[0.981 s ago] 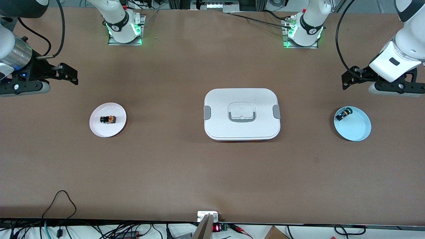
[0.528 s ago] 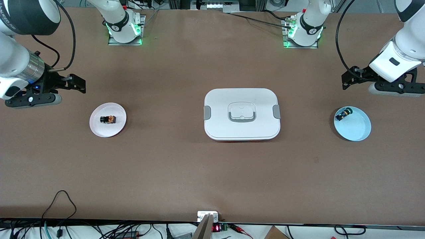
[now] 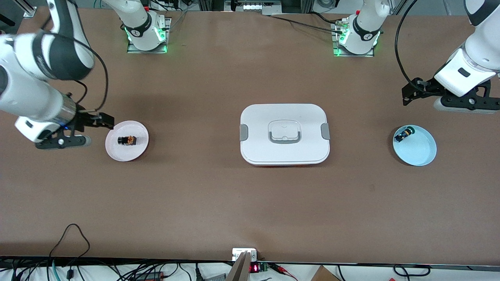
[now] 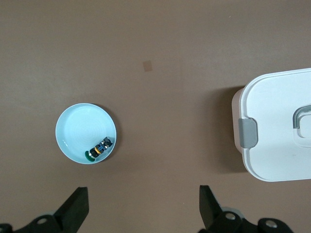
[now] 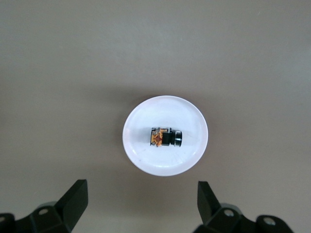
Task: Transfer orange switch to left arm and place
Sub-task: 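Move the right gripper down over the orange switch in the white dish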
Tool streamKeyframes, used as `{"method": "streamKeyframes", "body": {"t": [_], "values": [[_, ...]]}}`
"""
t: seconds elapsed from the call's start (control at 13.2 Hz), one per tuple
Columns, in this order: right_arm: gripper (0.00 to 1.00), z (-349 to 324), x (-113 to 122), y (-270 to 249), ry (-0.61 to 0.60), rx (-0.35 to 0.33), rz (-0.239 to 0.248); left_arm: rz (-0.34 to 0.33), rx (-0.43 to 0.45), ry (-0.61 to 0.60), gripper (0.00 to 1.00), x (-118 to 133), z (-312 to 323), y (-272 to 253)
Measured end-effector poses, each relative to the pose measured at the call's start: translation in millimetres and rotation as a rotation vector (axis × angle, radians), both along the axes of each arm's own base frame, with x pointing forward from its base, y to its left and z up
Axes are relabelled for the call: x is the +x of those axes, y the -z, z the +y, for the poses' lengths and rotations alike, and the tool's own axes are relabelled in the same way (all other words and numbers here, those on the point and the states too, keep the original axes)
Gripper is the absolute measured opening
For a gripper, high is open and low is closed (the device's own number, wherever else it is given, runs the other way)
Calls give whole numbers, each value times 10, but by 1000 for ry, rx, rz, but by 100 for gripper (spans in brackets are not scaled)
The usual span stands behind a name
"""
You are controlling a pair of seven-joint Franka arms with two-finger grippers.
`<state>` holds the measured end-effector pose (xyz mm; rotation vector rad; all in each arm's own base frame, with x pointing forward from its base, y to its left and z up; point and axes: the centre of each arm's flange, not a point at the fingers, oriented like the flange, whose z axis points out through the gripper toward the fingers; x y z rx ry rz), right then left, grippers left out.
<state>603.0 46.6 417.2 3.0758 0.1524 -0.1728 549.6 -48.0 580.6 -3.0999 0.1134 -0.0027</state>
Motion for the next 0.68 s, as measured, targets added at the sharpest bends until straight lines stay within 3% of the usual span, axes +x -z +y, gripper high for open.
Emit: {"method": "streamKeyframes", "body": {"t": [0.45,0.68], "values": [[100,-269,-174,971,29,-32,63,0,0,0,100,0,0,0],[100,-498,-114,1409,-13,-44,44,0,0,0,100,0,1,0]]}}
